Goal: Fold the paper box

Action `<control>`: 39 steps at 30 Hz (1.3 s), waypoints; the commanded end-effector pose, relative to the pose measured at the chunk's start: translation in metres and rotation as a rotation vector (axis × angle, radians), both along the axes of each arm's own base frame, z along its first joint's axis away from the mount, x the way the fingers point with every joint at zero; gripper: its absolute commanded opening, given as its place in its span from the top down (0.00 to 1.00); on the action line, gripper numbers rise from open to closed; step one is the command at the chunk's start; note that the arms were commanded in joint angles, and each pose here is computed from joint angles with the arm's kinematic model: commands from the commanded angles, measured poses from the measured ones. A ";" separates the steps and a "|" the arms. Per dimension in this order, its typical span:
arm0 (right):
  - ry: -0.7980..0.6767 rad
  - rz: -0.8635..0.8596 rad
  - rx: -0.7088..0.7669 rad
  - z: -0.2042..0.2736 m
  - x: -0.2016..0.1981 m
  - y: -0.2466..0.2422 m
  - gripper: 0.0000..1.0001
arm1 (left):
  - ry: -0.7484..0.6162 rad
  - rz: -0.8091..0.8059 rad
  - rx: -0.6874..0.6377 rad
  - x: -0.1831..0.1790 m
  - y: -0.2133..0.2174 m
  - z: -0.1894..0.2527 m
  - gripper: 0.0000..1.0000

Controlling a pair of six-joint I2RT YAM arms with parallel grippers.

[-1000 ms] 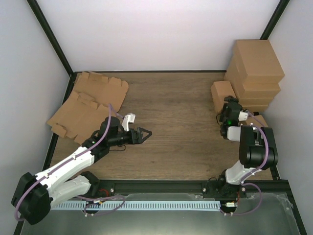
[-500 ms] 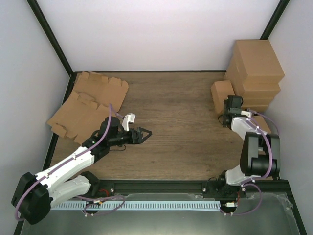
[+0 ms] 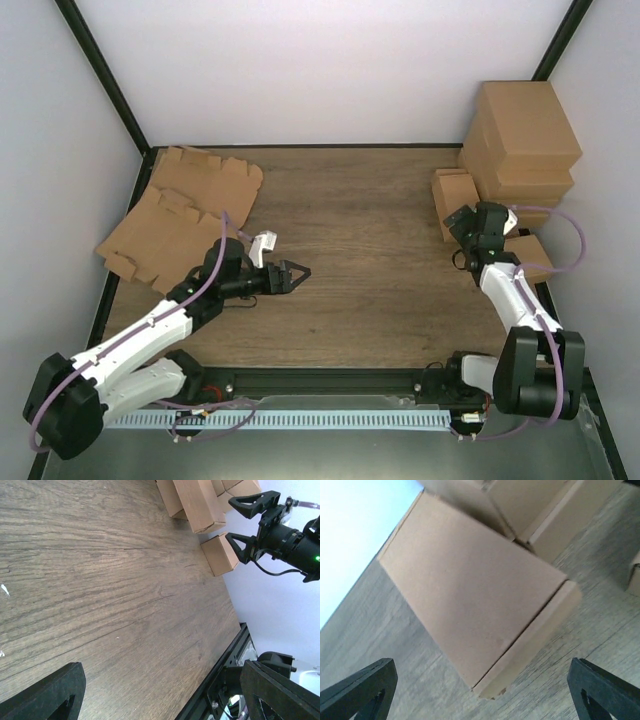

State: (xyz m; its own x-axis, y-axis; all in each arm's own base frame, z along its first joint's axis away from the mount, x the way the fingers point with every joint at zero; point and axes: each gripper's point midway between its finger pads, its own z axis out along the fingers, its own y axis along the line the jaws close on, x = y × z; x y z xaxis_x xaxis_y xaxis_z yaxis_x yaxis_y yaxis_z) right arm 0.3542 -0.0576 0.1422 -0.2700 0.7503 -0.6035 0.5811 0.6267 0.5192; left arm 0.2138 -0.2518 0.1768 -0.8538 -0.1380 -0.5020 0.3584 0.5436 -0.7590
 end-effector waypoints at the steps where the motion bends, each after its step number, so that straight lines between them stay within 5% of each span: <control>1: 0.034 0.204 -0.068 0.006 0.015 0.018 0.03 | -0.034 -0.024 -0.015 0.003 -0.004 0.012 0.12; 4: 0.065 0.257 -0.013 0.000 0.020 0.030 0.05 | -0.033 -0.027 -0.011 0.002 -0.004 0.013 0.12; 6: 0.062 0.318 -0.021 0.004 0.022 0.040 0.17 | -0.035 -0.024 -0.010 0.001 -0.003 0.014 0.12; 11: 0.130 0.466 -0.207 0.014 0.021 0.065 0.33 | -0.038 -0.015 -0.008 -0.001 0.001 0.013 0.12; 22: 0.294 0.388 -0.196 -0.019 -0.017 0.062 0.66 | -0.029 -0.037 -0.014 0.002 -0.006 0.016 0.12; 27: 0.311 0.274 -0.192 -0.030 -0.027 0.041 0.98 | -0.028 -0.037 -0.013 0.001 -0.005 0.014 0.12; 39: 0.274 0.160 -0.151 -0.043 0.011 0.003 0.99 | -0.026 -0.030 -0.008 0.000 -0.004 0.014 0.12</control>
State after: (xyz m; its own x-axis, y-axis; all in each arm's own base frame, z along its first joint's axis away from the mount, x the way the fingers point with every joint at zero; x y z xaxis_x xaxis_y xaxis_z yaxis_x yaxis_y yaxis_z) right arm 0.3375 -0.0431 0.0880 -0.6065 0.5712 -0.5531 0.5587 0.8011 0.2147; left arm 0.2115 -0.2542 0.1761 -0.8654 -0.1145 -0.4879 0.3571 0.5422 -0.7606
